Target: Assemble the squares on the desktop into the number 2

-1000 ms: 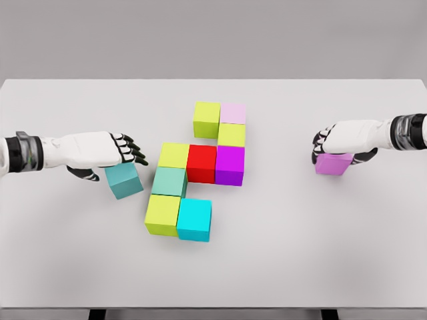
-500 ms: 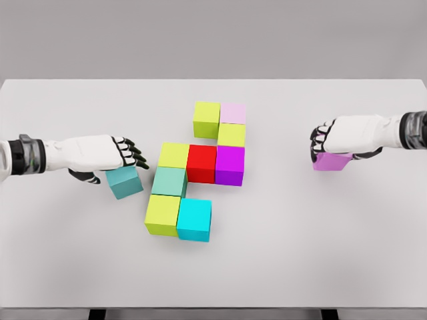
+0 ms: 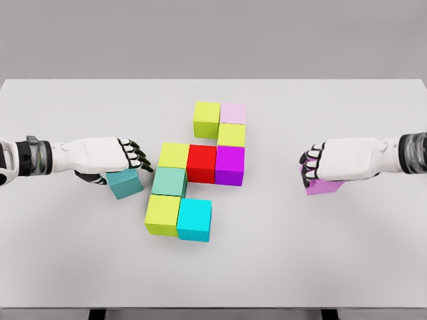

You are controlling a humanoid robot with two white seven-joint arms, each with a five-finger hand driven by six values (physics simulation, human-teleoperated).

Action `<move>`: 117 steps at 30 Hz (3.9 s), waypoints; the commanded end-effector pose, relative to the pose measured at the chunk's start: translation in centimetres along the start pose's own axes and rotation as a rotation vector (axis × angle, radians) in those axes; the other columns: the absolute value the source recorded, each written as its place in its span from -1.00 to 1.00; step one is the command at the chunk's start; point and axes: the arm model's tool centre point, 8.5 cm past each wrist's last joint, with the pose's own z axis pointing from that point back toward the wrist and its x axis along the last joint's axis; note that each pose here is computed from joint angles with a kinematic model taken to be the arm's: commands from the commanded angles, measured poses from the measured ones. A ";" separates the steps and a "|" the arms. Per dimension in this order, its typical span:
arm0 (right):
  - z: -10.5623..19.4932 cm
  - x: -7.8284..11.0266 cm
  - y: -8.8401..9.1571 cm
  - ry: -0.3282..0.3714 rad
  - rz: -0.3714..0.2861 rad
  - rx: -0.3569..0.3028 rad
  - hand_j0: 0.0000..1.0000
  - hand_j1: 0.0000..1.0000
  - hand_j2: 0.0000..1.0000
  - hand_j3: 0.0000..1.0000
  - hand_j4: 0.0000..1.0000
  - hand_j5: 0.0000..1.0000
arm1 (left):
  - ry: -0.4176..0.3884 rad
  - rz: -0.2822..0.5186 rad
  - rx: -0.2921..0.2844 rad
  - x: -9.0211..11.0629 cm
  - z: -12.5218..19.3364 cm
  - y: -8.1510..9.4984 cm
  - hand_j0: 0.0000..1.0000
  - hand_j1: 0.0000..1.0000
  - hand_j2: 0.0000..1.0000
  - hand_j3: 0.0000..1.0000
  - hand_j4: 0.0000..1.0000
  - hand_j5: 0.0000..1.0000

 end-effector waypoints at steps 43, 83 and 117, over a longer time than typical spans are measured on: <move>-5.3 4.5 -2.0 -0.267 -0.133 -0.128 0.92 0.92 0.92 0.92 0.92 0.92 | 0.069 0.011 -0.032 -2.6 0.8 0.6 0.36 0.36 0.36 0.36 0.36 0.36; 2.5 0.0 0.8 -0.110 -0.173 0.068 0.97 0.97 0.97 0.97 0.97 0.97 | 0.195 0.044 0.027 -8.5 -1.7 4.9 0.37 0.37 0.37 0.37 0.37 0.37; -2.3 -0.4 0.8 -0.148 -0.113 0.125 0.97 0.97 0.97 0.97 0.97 0.97 | 0.370 0.079 0.030 -12.6 6.9 4.9 1.00 1.00 1.00 1.00 1.00 1.00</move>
